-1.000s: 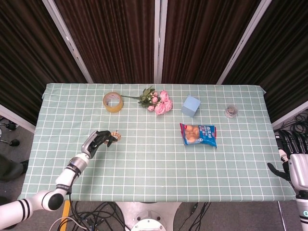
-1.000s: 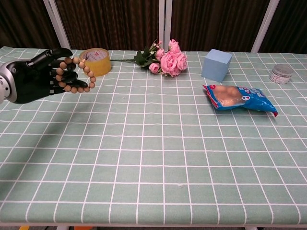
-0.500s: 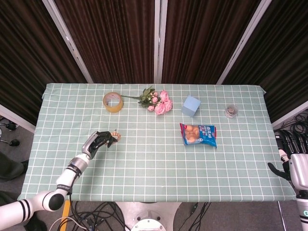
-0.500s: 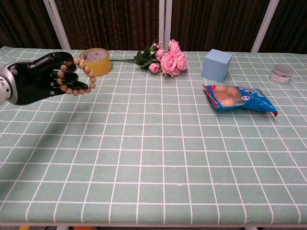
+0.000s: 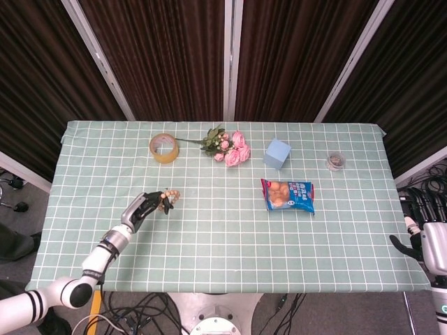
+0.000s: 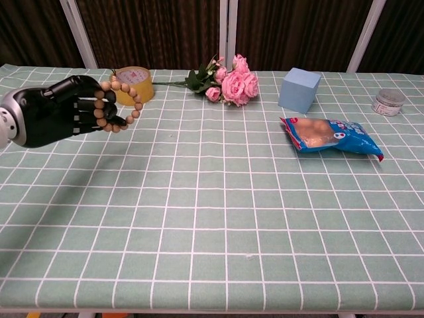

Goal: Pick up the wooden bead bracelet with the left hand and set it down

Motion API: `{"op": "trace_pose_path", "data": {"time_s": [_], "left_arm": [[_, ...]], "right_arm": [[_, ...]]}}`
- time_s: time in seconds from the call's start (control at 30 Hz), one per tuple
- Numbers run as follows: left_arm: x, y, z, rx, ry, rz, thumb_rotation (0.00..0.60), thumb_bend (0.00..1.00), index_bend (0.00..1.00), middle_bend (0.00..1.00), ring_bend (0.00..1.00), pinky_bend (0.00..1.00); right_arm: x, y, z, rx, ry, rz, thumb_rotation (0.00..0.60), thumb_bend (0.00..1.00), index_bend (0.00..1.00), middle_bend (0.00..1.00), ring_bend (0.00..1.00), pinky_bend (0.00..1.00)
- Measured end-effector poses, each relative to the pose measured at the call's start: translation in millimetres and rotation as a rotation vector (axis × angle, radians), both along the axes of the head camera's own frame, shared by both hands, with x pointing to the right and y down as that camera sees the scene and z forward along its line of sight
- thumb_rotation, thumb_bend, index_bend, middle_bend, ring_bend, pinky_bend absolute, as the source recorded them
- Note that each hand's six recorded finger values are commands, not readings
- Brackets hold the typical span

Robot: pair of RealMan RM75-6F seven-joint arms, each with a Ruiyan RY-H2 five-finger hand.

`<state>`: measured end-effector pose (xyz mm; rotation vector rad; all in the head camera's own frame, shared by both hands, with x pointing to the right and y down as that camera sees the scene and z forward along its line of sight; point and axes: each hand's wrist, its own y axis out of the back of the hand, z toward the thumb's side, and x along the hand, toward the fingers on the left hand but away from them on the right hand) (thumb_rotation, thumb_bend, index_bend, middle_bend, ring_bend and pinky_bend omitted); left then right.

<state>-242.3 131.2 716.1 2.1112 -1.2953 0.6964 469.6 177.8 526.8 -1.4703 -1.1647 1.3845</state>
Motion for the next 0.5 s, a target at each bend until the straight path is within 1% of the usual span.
{"op": "trace_pose_path", "data": {"time_s": [0.07,0.2,0.3,0.37,0.4,0.47,0.5], "left_arm": [[0.4,0.1,-0.2,0.002,0.002,0.004,0.361,0.68,0.54,0.62,0.37,0.07],[1.8,1.3,-0.6,0.006,0.005,0.019,0.458,0.73,0.5,0.59,0.35,0.07],[2.6,1.8,-1.0,0.005,0.01,0.028,0.486,0.74,0.46,0.56,0.33,0.07],[2.6,1.6,-1.5,0.006,0.014,0.027,0.483,0.74,0.45,0.55,0.33,0.07],[2.5,1.3,-1.9,0.007,0.017,0.025,0.465,0.74,0.45,0.55,0.33,0.07],[2.1,0.5,-2.7,0.008,0.023,0.018,0.413,0.73,0.45,0.55,0.33,0.07],[1.8,-0.1,-3.2,0.01,0.026,0.014,0.371,0.72,0.45,0.55,0.33,0.07]], "right_arm": [[0.0,-0.3,-0.3,0.002,0.001,0.0,0.6,0.05,0.0,0.09,0.0,0.0],[-0.1,-0.9,-0.5,0.003,0.0,0.0,0.6,0.05,0.0,0.09,0.0,0.0],[-0.6,-1.2,-0.3,0.002,0.0,-0.001,0.6,0.06,0.0,0.09,0.0,0.0],[-0.8,-1.4,-0.2,0.002,-0.001,-0.001,0.6,0.05,0.0,0.09,0.0,0.0],[-0.9,-1.5,-0.3,0.002,0.0,-0.001,0.6,0.05,0.0,0.09,0.0,0.0],[-0.9,-1.4,-0.5,0.003,0.0,-0.001,0.6,0.05,0.0,0.09,0.0,0.0],[-0.8,-1.3,-0.6,0.003,0.0,0.0,0.6,0.05,0.0,0.09,0.0,0.0]]}}
